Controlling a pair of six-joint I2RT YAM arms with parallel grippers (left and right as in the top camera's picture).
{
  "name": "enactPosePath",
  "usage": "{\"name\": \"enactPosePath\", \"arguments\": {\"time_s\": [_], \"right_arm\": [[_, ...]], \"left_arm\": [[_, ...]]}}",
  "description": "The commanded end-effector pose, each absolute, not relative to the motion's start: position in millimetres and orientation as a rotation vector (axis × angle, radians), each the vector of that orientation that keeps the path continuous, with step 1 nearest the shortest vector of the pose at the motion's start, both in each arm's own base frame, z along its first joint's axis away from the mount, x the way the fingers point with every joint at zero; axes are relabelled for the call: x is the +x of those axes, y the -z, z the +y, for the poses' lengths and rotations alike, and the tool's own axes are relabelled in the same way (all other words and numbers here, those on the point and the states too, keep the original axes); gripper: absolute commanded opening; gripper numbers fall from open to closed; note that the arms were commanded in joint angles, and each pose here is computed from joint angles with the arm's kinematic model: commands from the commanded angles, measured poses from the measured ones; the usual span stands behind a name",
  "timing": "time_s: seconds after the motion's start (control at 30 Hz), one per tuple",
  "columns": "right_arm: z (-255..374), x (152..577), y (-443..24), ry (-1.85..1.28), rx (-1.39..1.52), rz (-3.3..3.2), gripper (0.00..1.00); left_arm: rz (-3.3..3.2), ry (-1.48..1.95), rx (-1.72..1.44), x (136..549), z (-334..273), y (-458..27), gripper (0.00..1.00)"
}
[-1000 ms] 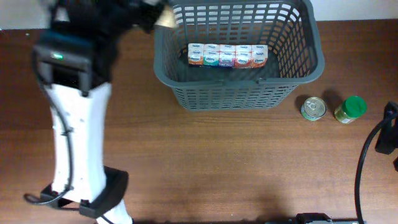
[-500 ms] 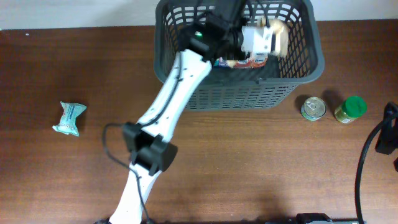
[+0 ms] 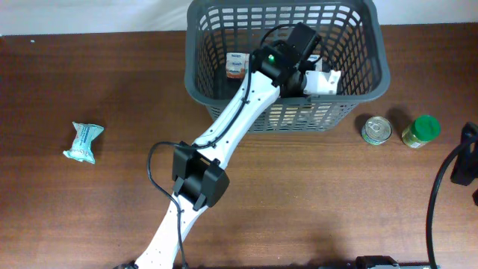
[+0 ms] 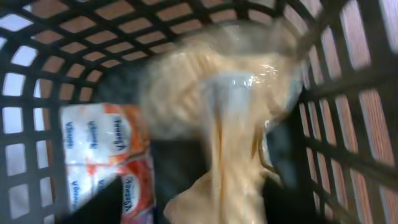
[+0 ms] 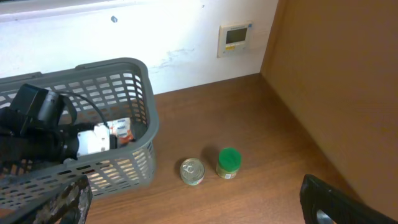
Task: Pack container
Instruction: 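Carry the tan pouch into the basket and release it, then grasp the mint-green pouch with the left gripper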
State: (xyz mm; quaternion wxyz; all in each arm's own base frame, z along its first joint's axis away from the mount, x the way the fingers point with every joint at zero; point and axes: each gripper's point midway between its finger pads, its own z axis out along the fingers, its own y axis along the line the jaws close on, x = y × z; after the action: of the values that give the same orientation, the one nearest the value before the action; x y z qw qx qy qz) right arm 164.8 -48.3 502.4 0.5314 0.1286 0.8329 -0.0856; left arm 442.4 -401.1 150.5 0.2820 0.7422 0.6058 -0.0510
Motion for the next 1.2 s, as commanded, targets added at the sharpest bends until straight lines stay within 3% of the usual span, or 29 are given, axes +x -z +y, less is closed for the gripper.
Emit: {"name": "enactPosePath", "arguments": {"time_s": [0.0,0.13,0.27,0.43,0.5,0.67,0.9,1.17], "right_arm": [[-52.3,164.7,-503.0,0.222,0.329,1.982,0.99],[-52.3,164.7,-503.0,0.222,0.329,1.982,0.99],[-52.3,164.7,-503.0,0.222,0.329,1.982,0.99],[-52.3,164.7,-503.0,0.222,0.329,1.982,0.99],[-52.3,164.7,-503.0,0.222,0.329,1.982,0.99],[-52.3,164.7,-503.0,0.222,0.329,1.982,0.99],[-52.3,164.7,-503.0,0.222,0.329,1.982,0.99],[-52.3,164.7,-503.0,0.222,0.329,1.982,0.99]], "left_arm": [[1.833,0.032,1.636,468.9,-390.7,-197.2,0.99],[1.916,-0.026,1.281,488.6,-342.7,-281.8,0.99],[1.929,0.008,0.925,479.3,-260.5,-384.4,0.99],[2.055,-0.116,0.516,466.3,-114.3,-432.6,0.91],[2.179,-0.167,0.361,460.0,-51.5,-418.1,0.91],[2.362,-0.204,0.181,457.9,25.0,-380.7,0.98],[2.67,-0.291,-0.118,407.2,125.3,-318.9,0.99],[2.888,0.057,-0.193,380.4,190.7,-202.1,0.99]]}}
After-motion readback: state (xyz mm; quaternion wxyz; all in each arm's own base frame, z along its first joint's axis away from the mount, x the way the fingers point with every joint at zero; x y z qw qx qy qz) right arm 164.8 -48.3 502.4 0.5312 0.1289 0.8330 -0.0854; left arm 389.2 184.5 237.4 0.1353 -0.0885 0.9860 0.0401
